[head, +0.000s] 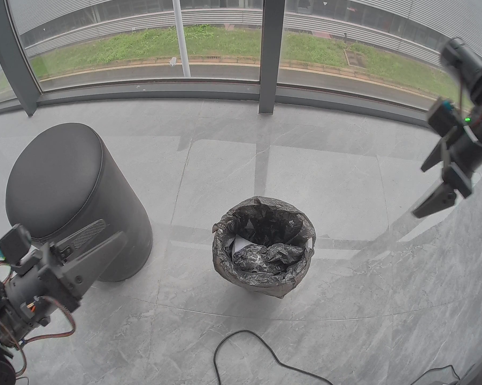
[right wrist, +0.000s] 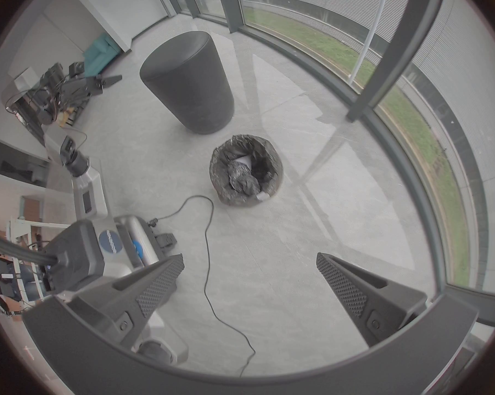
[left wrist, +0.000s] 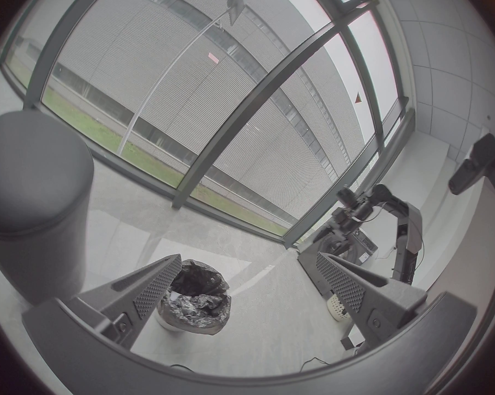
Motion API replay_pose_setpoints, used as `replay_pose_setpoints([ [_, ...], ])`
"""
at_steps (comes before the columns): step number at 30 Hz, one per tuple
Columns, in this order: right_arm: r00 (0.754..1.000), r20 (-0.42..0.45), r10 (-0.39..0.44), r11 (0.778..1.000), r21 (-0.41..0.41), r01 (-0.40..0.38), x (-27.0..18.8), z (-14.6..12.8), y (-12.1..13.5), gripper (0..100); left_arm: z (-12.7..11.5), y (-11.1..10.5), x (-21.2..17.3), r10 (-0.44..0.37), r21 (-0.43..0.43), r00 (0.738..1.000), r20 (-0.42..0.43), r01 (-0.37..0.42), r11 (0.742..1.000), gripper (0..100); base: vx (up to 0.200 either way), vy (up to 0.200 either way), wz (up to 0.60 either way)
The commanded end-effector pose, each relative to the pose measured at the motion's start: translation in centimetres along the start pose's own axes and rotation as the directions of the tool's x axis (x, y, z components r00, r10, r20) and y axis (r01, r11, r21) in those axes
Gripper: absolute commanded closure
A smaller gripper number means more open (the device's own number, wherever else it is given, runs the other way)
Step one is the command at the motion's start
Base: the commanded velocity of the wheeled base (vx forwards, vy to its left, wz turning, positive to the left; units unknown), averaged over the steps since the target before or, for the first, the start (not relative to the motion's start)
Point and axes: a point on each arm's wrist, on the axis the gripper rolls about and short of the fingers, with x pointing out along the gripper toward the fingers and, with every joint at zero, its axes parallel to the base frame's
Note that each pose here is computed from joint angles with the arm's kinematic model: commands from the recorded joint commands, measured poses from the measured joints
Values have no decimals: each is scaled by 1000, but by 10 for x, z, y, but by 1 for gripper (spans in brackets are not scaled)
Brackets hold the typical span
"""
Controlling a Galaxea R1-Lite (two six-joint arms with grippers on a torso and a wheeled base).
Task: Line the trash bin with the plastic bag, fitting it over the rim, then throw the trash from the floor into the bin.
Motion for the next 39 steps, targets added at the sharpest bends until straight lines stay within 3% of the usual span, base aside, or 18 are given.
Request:
replay_pose_setpoints([
  [1, 940, -42, -339, 930, 133, 342, -147, -113, 75, 0, 3, -33, -98, 61, 174, 982, 177, -92, 980, 0, 0, 0, 0],
  [3, 913, -38, -407, 890, 206, 406, -161, -126, 90, 0, -8, -37, -115, 96, 172, 983, 154, -122, 978, 0, 0, 0, 0],
  [6, 844, 22, -536, 813, 284, 509, -189, -151, 136, 0, -31, -41, -141, 145, 205, 982, 120, -167, 964, 0, 0, 0, 0],
  [9, 647, 214, -732, 664, 436, 608, -216, -205, 249, 0, -61, -40, -164, 271, 214, 959, 86, -283, 935, 0, 0, 0, 0],
  [10, 589, 250, -768, 628, 478, 615, -216, -215, 273, 0, -63, -38, -163, 303, 208, 949, 83, -314, 926, 0, 0, 0, 0],
  [11, 489, 299, -819, 564, 570, 597, -206, -230, 311, 0, -59, -37, -162, 375, 188, 920, 110, -390, 901, 0, 0, 0, 0],
  [13, 461, 323, -826, 547, 653, 523, -166, -235, 323, 0, -60, -37, -163, 411, 188, 902, 136, -431, 883, 0, 0, 0, 0],
  [15, 452, 383, -805, 583, 647, 491, -130, -235, 317, 0, -62, -36, -163, 420, 188, 897, 136, -440, 878, 0, 0, 0, 0],
  [17, 431, 454, -780, 623, 619, 478, -97, -238, 300, 0, -64, -36, -162, 485, 181, 862, 148, -506, 844, 0, 0, 0, 0],
  [19, 395, 494, -774, 633, 603, 486, -69, -245, 283, 0, -69, -35, -162, 526, 184, 838, 145, -545, 818, 0, 0, 0, 0],
  [20, 384, 512, -768, 640, 596, 485, -55, -249, 276, 0, -73, -34, -163, 531, 182, 839, 115, -543, 819, 0, 0, 0, 0],
  [21, 401, 511, -760, 650, 590, 479, -37, -253, 266, 0, -77, -32, -163, 543, 180, 837, 68, -546, 818, 0, 0, 0, 0],
  [23, 478, 511, -715, 697, 573, 430, -3, -258, 247, 0, -78, -32, -163, 543, 187, 838, 63, -544, 818, 0, 0, 0, 0],
  [27, 546, 556, -627, 773, 532, 346, 51, -271, 226, 0, -77, -32, -163, 538, 222, 840, 64, -538, 813, 0, 0, 0, 0],
  [28, 549, 561, -620, 778, 529, 337, 53, -271, 226, 0, -77, -32, -163, 538, 224, 841, 62, -537, 814, 0, 0, 0, 0],
  [29, 558, 587, -586, 803, 512, 305, 51, -271, 227, 0, -77, -32, -163, 536, 233, 842, 61, -535, 812, 0, 0, 0, 0],
  [34, 690, 583, -430, 871, 468, 147, -19, -239, 208, 0, -77, -32, -163, 536, 233, 842, 62, -534, 813, 0, 0, 0, 0],
  [39, 678, 619, -395, 895, 425, 133, -7, -242, 202, 0, -77, -32, -163, 538, 234, 841, 62, -536, 811, 0, 0, 0, 0],
])
